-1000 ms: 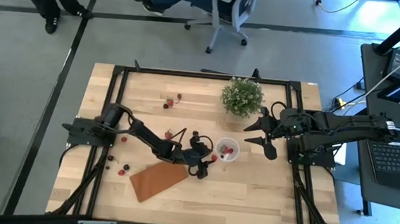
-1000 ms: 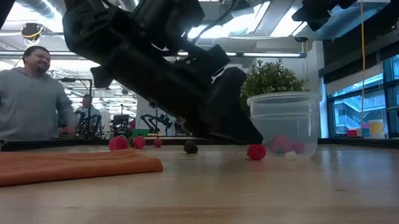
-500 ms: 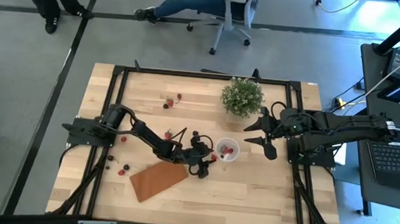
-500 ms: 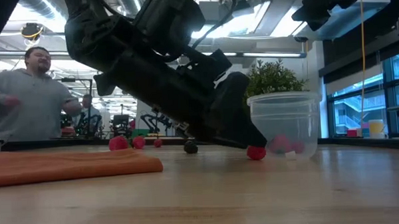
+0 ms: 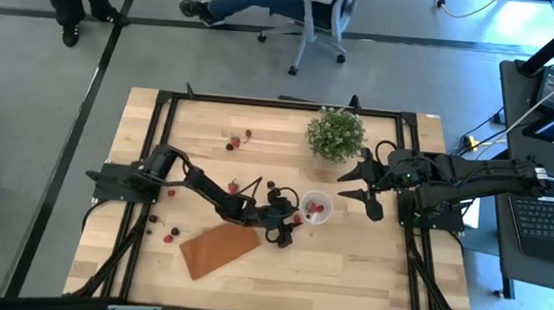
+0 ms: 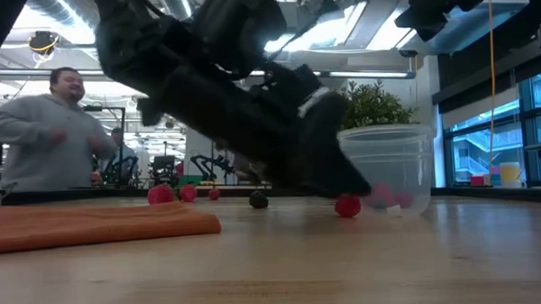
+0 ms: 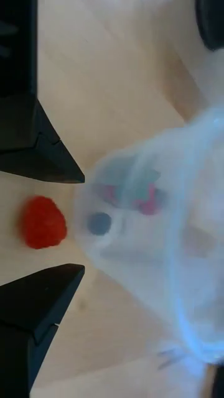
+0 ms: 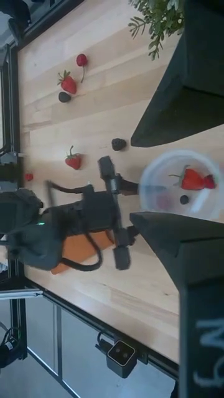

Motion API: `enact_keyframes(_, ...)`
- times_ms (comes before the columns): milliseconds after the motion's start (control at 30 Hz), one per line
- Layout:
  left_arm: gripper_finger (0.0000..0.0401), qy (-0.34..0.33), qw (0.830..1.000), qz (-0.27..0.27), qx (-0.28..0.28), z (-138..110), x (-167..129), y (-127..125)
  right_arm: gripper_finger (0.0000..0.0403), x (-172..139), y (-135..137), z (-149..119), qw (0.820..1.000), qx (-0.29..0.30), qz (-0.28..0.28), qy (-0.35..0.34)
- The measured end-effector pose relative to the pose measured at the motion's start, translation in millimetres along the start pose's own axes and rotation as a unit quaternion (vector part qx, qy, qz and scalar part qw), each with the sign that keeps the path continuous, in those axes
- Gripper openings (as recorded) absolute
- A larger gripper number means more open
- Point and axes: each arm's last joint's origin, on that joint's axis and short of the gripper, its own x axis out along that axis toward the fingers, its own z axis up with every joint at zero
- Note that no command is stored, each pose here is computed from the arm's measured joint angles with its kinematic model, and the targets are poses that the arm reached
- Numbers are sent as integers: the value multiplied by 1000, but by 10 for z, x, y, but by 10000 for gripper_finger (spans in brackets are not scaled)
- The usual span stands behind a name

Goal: Pick and placing Produce into tupperware
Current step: Put the red raspberry into the transparent container

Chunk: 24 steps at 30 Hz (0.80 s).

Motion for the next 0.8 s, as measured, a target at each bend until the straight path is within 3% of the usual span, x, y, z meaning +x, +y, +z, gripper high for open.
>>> enact_keyframes(367, 208, 18, 1000, -7, 7, -53, 91, -34, 184, 1, 0, -2, 1000, 15, 0, 1)
enact_keyframes(800, 119, 44, 999, 8, 27, -101, 77, -22, 183, 0, 0, -6, 1000, 14, 0, 3)
